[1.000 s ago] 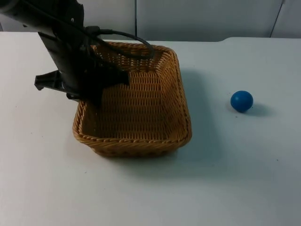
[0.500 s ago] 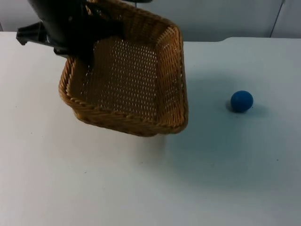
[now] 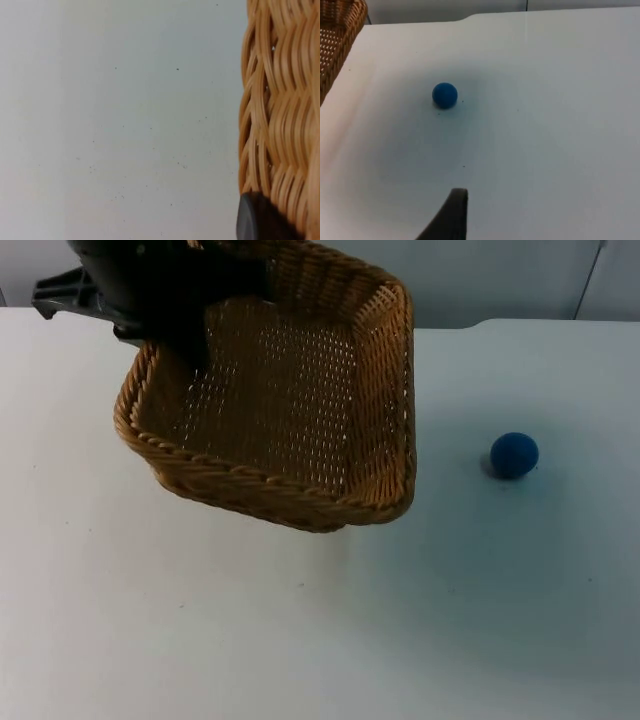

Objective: Pick up the basket with the left hand and place the ball into the basket with the right hand.

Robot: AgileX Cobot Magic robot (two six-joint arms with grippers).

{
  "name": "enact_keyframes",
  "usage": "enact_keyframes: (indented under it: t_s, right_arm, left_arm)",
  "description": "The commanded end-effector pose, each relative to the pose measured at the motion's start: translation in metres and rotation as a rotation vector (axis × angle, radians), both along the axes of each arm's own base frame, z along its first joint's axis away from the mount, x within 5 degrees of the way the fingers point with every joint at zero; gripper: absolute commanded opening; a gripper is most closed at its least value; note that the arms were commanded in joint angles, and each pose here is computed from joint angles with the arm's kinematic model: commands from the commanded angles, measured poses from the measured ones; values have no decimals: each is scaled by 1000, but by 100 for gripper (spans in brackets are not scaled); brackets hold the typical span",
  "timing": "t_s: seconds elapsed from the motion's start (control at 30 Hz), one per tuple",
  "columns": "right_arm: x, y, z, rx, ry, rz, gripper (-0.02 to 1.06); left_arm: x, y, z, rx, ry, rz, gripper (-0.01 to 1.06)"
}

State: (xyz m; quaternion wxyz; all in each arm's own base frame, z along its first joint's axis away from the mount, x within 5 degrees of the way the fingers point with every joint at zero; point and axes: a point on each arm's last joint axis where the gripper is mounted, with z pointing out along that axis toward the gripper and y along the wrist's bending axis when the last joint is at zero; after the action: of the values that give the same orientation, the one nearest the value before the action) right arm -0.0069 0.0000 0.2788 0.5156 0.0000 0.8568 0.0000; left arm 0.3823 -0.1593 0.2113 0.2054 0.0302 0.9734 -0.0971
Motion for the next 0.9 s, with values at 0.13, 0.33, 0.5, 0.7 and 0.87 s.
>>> enact_keyframes:
  t_s: [0.13, 0.33, 0.5, 0.7, 0.87]
  right_arm:
    - [0, 0, 10, 23, -55, -11, 105]
    - [35, -2, 44, -2, 17, -28, 105]
    - [93, -1, 81, 4, 2, -20, 104]
    - [163, -1, 102, 0, 35, -14, 104]
    - [221, 7, 99, -34, 94, 44, 104]
  left_arm:
    - [-2, -3, 11, -37, -32, -5, 0]
    - [-2, -3, 12, -41, -40, -6, 0]
    - [-2, -4, 12, -44, -41, -5, 0]
    - [-2, -4, 12, -47, -42, -4, 0]
    - [2, -6, 15, -97, -76, 20, 0]
